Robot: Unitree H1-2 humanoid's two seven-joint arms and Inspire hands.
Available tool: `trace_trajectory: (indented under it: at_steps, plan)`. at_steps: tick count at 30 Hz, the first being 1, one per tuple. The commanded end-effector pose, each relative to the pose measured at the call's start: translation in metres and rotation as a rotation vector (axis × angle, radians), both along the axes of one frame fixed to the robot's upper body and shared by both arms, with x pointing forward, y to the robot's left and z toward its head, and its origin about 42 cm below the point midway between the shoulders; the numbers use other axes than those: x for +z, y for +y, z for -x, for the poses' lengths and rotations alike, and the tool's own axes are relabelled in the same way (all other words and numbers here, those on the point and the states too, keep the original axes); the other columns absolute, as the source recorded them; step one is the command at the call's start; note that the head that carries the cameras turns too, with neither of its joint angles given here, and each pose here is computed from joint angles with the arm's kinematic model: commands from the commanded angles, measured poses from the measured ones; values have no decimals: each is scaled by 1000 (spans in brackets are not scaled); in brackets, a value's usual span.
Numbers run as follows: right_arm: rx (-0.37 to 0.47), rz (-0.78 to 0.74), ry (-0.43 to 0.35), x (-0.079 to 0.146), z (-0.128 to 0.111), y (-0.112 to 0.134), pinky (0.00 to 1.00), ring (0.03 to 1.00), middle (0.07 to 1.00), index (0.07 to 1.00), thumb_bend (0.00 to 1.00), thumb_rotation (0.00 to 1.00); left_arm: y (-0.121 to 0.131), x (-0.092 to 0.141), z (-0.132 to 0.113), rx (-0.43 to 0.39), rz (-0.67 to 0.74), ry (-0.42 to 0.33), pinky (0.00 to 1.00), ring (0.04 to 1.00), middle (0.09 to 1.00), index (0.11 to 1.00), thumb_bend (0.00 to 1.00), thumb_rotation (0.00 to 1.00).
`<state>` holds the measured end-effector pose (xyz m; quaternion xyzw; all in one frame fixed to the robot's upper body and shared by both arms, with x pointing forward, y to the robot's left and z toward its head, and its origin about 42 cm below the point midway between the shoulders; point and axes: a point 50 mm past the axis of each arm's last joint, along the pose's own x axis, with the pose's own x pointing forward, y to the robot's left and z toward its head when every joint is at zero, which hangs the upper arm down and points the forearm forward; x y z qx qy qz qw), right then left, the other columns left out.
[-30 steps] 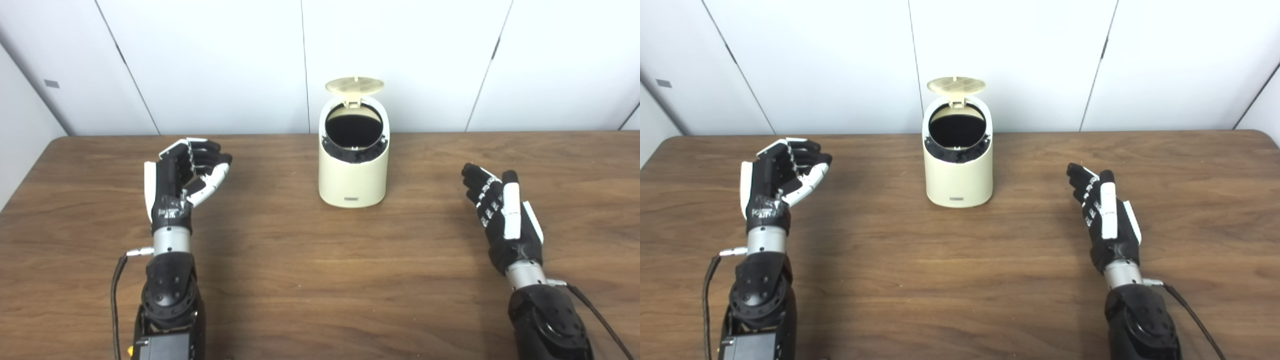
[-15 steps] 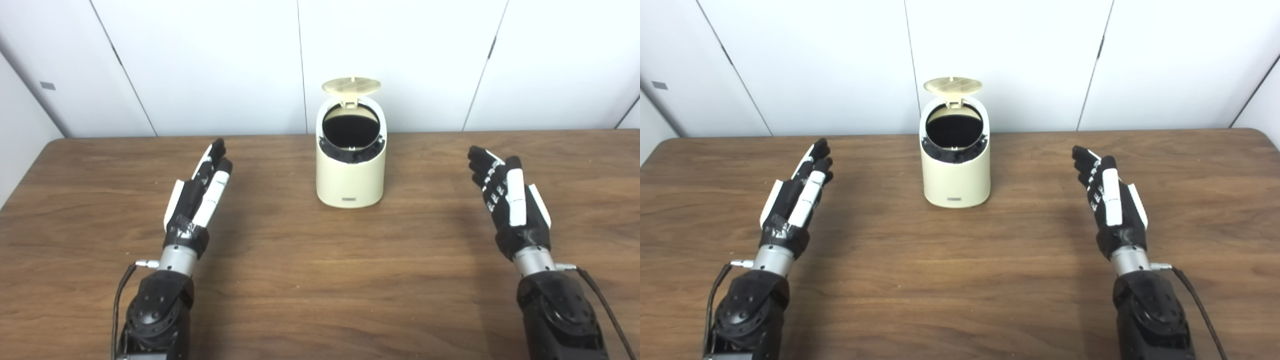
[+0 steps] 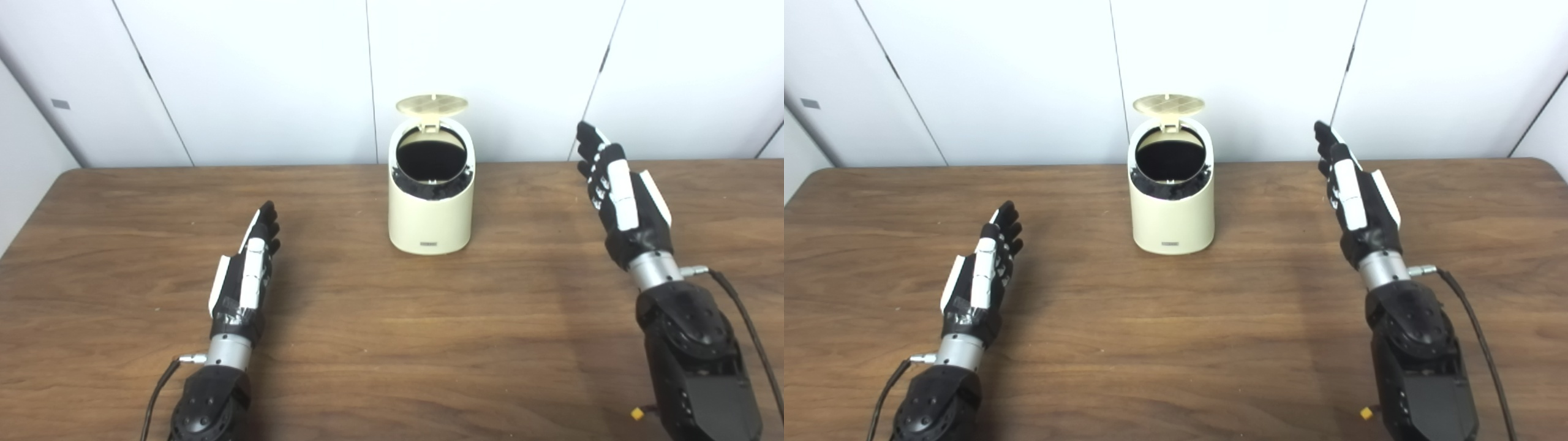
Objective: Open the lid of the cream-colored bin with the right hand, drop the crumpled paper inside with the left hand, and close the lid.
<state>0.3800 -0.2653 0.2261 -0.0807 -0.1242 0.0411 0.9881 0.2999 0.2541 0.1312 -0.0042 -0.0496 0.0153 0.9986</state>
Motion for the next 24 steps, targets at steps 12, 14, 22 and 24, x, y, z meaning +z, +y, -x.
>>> trace_trajectory:
  at_steps: [12, 14, 22, 24]
  plan:
    - [71, 346, -169, 90, -34, 39, 882, 943, 943, 880, 571, 1000, -3, -19, 6, 31, -88, -22, 1000, 1000, 1000, 1000, 518, 1000]
    - [69, 414, -173, 97, -36, 44, 868, 943, 947, 887, 574, 1000, -2, -23, 7, 27, -90, -16, 1000, 1000, 1000, 1000, 527, 1000]
    - [96, 576, -234, 118, -47, 63, 897, 946, 946, 906, 564, 1000, -3, -28, 9, 2, -78, -4, 1000, 1000, 1000, 1000, 520, 977]
    - [96, 600, -238, 123, -50, 68, 903, 947, 944, 904, 563, 1000, -3, -28, 9, 0, -81, -2, 1000, 1000, 1000, 1000, 517, 984]
